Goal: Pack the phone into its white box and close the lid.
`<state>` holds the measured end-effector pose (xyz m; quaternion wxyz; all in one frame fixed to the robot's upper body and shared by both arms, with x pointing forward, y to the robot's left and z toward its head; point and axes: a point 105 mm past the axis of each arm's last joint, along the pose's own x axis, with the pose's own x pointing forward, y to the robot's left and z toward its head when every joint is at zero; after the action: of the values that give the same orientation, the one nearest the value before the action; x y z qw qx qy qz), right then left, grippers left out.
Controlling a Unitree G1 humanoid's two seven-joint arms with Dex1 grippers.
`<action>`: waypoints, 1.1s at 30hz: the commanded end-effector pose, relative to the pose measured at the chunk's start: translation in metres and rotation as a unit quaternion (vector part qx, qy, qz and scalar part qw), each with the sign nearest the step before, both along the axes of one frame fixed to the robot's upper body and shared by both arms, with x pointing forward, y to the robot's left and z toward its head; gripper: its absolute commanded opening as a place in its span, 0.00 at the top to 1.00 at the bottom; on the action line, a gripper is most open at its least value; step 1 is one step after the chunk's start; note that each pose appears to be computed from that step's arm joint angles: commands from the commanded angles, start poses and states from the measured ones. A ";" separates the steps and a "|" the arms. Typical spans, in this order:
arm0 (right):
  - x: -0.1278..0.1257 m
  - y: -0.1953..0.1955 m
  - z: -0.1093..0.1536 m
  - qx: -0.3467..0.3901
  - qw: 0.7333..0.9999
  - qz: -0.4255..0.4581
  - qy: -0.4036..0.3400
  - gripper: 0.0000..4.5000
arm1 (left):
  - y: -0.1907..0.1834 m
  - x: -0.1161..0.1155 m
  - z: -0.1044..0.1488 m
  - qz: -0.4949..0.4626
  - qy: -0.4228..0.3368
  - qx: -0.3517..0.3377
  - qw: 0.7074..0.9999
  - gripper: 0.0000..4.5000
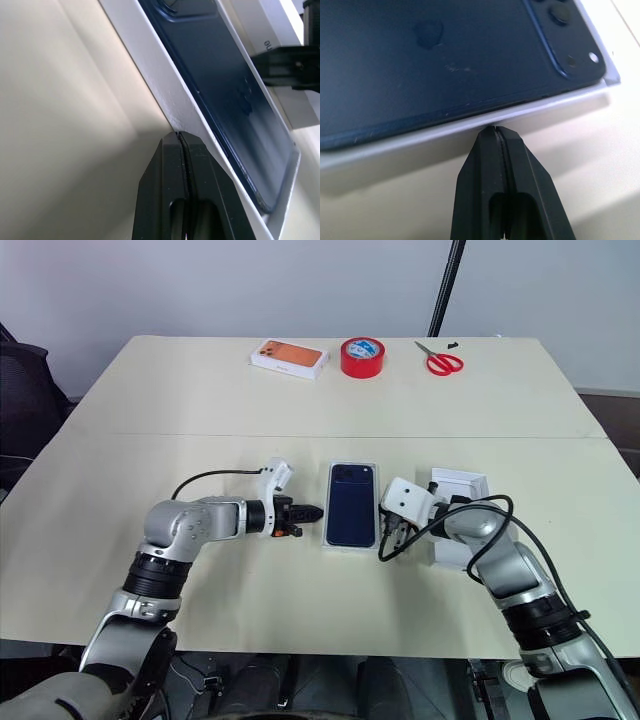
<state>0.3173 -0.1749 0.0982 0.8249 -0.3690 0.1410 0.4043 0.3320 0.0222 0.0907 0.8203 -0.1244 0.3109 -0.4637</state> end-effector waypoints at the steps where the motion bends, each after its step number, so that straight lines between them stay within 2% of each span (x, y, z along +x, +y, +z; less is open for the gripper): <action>1: -0.008 -0.008 -0.003 -0.014 1.000 0.004 0.007 1.00 | -0.028 -0.008 0.013 -0.060 -0.025 -0.021 0.998 0.99; 8: -0.010 -0.017 -0.001 -0.021 1.000 -0.007 0.005 1.00 | -0.031 -0.010 0.008 -0.074 -0.032 -0.014 0.997 0.99; 16: -0.005 -0.023 0.003 -0.025 1.000 -0.016 -0.009 1.00 | -0.015 -0.002 0.010 -0.056 -0.040 -0.007 0.998 0.99; 27: -0.003 -0.044 0.014 -0.045 0.998 -0.032 -0.037 1.00 | 0.026 0.010 0.034 -0.036 -0.085 -0.017 0.996 0.99; 29: -0.002 -0.044 0.022 -0.027 0.998 -0.037 -0.043 1.00 | 0.034 0.015 0.042 -0.031 -0.106 -0.020 0.994 0.99; 31: -0.003 -0.042 0.029 0.029 0.998 -0.053 -0.016 1.00 | 0.044 0.016 0.052 -0.032 -0.110 -0.045 0.992 0.99; 33: -0.003 -0.047 0.033 0.060 0.995 -0.078 0.002 0.88 | 0.056 0.019 0.060 -0.035 -0.144 -0.046 0.988 0.88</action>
<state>0.3130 -0.2215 0.1109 0.8592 -0.3295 0.1673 0.3540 0.3471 0.0713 0.1252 0.8297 -0.0898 0.2262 -0.5023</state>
